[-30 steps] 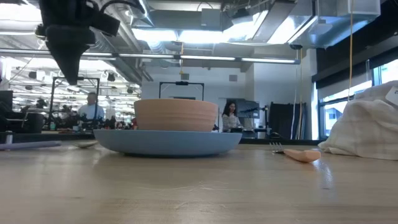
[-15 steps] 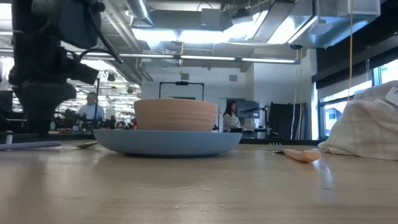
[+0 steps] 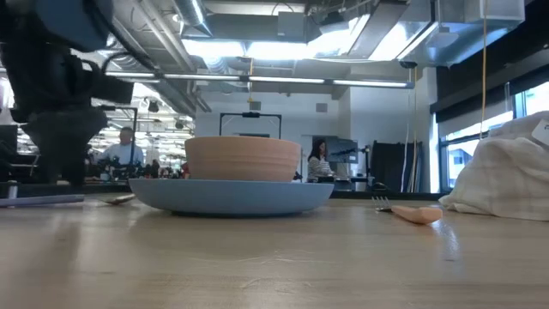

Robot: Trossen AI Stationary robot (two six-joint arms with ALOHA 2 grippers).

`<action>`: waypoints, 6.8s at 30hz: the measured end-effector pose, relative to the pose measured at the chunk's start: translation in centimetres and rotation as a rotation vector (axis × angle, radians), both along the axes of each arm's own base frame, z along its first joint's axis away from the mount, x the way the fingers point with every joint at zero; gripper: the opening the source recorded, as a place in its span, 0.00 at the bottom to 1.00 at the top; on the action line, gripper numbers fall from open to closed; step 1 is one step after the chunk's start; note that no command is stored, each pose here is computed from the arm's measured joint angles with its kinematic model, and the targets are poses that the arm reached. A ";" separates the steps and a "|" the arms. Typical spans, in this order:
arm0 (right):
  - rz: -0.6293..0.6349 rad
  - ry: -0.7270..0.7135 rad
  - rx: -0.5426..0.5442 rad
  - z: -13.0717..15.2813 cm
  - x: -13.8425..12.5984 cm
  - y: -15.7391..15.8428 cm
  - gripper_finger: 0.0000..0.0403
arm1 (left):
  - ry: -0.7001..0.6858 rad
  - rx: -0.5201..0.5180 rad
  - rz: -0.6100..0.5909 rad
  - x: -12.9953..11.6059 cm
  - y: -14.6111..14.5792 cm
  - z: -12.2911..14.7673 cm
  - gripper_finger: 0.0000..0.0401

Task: Set table place
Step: Place the fork next to the blue plate

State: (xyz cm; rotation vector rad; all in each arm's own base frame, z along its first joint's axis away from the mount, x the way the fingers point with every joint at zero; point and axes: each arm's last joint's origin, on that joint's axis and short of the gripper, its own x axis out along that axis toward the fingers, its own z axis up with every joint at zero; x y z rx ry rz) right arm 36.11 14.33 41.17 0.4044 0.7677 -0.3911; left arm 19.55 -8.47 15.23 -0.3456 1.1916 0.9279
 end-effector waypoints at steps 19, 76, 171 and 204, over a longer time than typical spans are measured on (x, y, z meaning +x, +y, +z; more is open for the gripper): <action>-0.077 -0.070 0.085 0.3 0.6 -0.4 0.43 | -0.247 0.114 0.068 -5.6 -2.9 -3.3 0.44; -0.084 -0.156 0.116 0.9 1.4 -0.6 0.43 | -0.564 0.164 -0.123 -7.8 -1.8 -7.2 0.44; -0.167 -0.397 -0.197 6.4 -1.7 -2.7 0.43 | 0.006 0.038 -0.895 10.4 5.7 11.1 0.11; -0.147 -0.409 -0.225 6.6 -1.5 -2.6 0.43 | 0.217 0.066 -0.957 14.4 6.1 4.5 0.34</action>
